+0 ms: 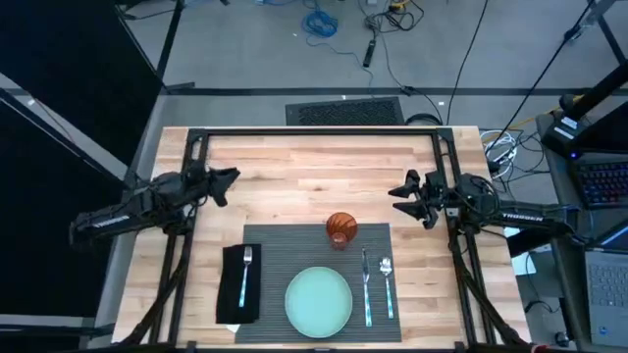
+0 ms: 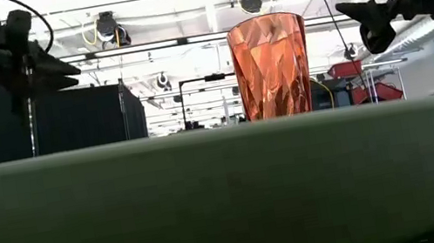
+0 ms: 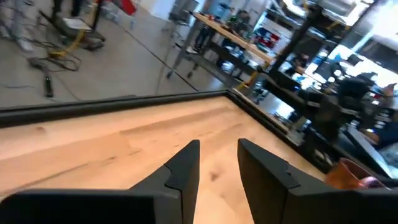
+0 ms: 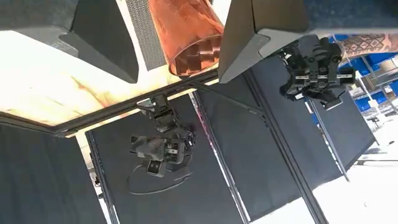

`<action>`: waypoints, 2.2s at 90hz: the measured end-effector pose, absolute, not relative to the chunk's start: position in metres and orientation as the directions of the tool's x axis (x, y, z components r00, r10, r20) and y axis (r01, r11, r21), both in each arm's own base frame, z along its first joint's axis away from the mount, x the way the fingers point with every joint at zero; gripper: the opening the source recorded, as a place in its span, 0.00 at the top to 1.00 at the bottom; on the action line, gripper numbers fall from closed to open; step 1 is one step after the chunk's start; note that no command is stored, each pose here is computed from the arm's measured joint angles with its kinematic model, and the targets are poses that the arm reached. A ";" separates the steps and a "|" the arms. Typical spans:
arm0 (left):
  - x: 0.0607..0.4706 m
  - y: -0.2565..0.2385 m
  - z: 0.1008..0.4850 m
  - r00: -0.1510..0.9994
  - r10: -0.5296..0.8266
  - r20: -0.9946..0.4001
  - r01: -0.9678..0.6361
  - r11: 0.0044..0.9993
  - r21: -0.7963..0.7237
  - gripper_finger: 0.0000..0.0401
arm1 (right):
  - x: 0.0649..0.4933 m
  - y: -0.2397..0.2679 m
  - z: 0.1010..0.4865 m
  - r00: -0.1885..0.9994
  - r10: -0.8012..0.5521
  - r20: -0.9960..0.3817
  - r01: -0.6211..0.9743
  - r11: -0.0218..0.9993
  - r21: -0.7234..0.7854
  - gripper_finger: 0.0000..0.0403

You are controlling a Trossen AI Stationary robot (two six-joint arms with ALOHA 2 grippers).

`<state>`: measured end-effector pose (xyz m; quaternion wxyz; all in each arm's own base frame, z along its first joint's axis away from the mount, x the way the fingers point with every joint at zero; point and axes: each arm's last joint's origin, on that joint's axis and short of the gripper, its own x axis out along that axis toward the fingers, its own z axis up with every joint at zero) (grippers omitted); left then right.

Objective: Set table place
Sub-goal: Return to Home Position

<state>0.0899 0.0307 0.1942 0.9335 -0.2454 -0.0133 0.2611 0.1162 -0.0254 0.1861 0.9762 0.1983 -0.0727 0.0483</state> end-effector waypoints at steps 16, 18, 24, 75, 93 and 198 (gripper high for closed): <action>0.099 0.025 0.172 0.885 0.464 -0.028 -0.419 0.771 -0.481 0.77 | 0.116 -0.026 0.185 0.988 0.039 0.148 -0.093 0.920 0.381 0.48; 0.100 0.024 0.168 0.886 0.463 -0.026 -0.417 0.771 -0.481 0.77 | 0.117 -0.026 0.184 0.989 0.039 0.144 -0.092 0.919 0.383 0.48; 0.100 0.023 0.163 0.887 0.461 -0.039 -0.422 0.770 -0.479 0.77 | 0.117 -0.026 0.183 0.991 0.038 0.127 -0.084 0.923 0.375 0.48; 0.103 0.013 0.162 0.937 0.345 -0.052 -0.332 0.836 -0.437 0.77 | 0.118 -0.026 0.174 0.999 0.022 0.045 -0.032 0.968 0.249 0.48; 0.103 0.012 0.162 0.947 0.316 -0.059 -0.308 0.840 -0.448 0.77 | 0.119 -0.020 0.170 0.999 0.046 -0.001 -0.044 0.964 0.262 0.48; 0.107 0.010 0.155 0.961 0.244 -0.129 -0.275 0.808 -0.521 0.77 | 0.097 -0.005 0.176 0.995 -0.036 0.095 0.012 0.972 0.236 0.48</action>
